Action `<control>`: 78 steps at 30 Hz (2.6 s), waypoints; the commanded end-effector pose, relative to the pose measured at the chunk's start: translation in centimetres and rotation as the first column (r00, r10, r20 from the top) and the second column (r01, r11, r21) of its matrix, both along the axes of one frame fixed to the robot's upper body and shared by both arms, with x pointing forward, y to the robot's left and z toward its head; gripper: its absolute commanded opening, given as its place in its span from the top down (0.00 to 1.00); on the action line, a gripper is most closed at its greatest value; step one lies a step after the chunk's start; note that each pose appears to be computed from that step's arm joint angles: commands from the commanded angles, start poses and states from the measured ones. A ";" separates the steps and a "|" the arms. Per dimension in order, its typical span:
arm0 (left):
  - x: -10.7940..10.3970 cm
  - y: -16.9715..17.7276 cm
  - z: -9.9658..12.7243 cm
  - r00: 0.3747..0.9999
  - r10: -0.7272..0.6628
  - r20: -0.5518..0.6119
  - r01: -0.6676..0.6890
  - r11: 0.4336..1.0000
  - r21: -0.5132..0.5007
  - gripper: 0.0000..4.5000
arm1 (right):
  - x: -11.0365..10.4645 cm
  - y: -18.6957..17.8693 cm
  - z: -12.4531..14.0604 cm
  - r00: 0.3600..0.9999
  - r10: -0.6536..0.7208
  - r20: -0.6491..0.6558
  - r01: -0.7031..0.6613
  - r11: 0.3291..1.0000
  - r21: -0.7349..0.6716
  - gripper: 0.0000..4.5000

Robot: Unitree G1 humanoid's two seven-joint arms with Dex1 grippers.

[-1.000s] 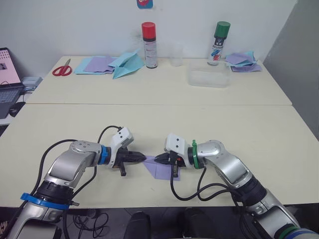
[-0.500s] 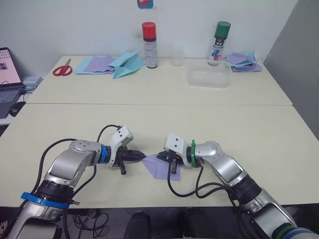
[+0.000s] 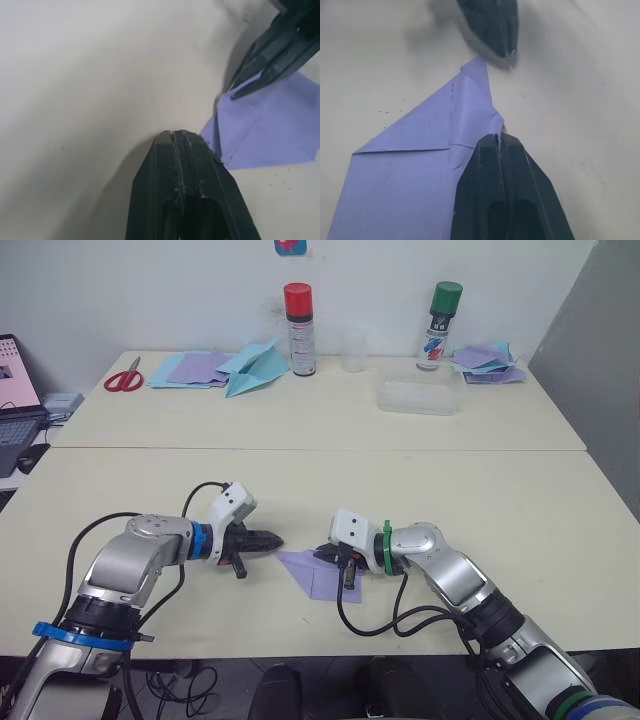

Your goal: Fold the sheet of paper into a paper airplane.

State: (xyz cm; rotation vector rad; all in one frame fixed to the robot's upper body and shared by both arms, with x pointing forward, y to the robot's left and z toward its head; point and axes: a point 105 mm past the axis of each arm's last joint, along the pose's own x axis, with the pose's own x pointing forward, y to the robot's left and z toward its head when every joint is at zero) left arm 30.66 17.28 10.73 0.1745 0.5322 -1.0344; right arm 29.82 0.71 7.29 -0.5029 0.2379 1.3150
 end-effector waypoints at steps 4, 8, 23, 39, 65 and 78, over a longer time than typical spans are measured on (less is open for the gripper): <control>-1.7 -2.7 1.8 0.987 -0.137 0.080 0.140 0.990 -0.032 1.00 | 0.4 -0.4 -0.6 1.000 -0.024 0.005 0.024 0.999 -0.034 0.99; -2.3 -2.2 -0.9 0.986 -0.157 0.052 0.153 0.985 0.076 1.00 | 0.4 -0.4 -0.6 1.000 -0.024 0.004 0.024 0.999 -0.035 0.99; -2.2 -0.9 -3.8 0.993 -0.117 -0.011 0.117 0.984 0.136 1.00 | 0.5 -0.4 -0.5 1.000 -0.021 0.012 0.022 0.999 -0.034 0.99; -3.2 -0.4 -5.8 0.990 -0.079 -0.119 0.095 0.986 0.137 1.00 | -0.1 -1.1 5.9 0.997 0.027 0.067 -0.038 0.984 0.174 0.42; -3.1 -0.6 -6.1 0.990 -0.081 -0.118 0.098 0.984 0.148 1.00 | -0.1 -2.8 -2.4 0.999 0.044 -0.004 -0.044 0.996 -0.074 1.00; -3.0 -0.1 -6.2 0.989 -0.081 -0.122 0.100 0.982 0.159 1.00 | -2.7 -10.2 -3.7 0.998 -0.036 -0.051 0.027 0.983 -0.180 1.00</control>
